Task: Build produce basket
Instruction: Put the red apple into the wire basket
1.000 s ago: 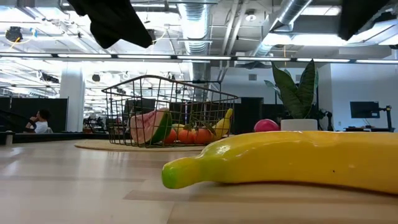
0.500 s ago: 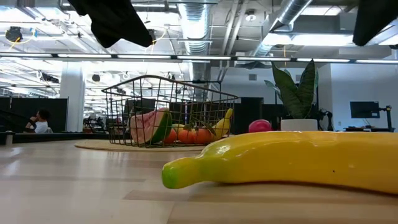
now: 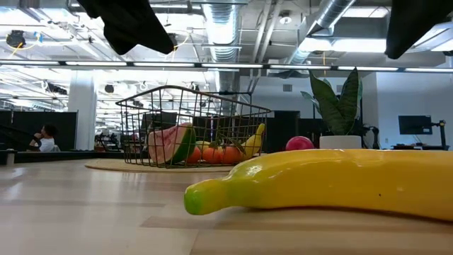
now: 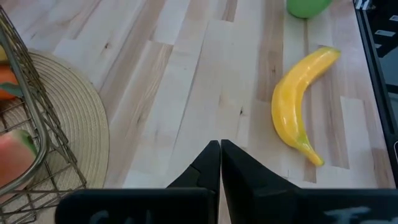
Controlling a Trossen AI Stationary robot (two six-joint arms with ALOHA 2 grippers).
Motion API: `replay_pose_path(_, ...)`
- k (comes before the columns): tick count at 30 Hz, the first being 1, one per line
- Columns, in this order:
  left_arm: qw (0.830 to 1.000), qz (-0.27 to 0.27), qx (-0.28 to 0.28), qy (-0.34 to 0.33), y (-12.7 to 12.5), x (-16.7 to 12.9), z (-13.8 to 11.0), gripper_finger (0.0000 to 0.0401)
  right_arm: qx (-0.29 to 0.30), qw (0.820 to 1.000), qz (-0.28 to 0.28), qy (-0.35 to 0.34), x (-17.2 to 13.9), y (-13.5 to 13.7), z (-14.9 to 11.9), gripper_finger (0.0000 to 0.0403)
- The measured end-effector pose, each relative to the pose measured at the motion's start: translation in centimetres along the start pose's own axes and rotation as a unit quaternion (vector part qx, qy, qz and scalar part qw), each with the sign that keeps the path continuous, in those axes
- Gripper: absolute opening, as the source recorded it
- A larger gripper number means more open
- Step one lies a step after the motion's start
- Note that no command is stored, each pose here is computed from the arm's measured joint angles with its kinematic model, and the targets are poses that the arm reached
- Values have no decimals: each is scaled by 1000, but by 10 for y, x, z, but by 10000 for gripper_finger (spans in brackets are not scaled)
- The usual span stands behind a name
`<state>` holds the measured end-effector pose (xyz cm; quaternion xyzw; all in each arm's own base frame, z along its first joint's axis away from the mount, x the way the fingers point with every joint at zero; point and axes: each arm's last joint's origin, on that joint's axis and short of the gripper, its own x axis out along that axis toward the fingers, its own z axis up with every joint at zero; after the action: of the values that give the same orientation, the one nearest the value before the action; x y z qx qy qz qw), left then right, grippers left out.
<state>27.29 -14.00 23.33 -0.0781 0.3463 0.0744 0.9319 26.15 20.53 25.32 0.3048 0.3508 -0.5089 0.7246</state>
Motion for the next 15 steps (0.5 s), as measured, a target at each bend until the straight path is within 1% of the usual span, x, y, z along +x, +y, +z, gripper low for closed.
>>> replay_pose_path(5, 1000, 0, 0, 0, 0, 0, 0, 0, 1, 1000, -4, -1, 3, 2, 4, 0)
replay_pose_path(11, 1000, 0, 0, 0, 0, 0, 0, 0, -12, 1000, 9, 6, 5, 7, 6, 0)
replay_pose_path(15, 1000, 0, 1, 0, 0, 0, 0, 0, -10, 1000, 20, 2, 7, 10, 7, 0)
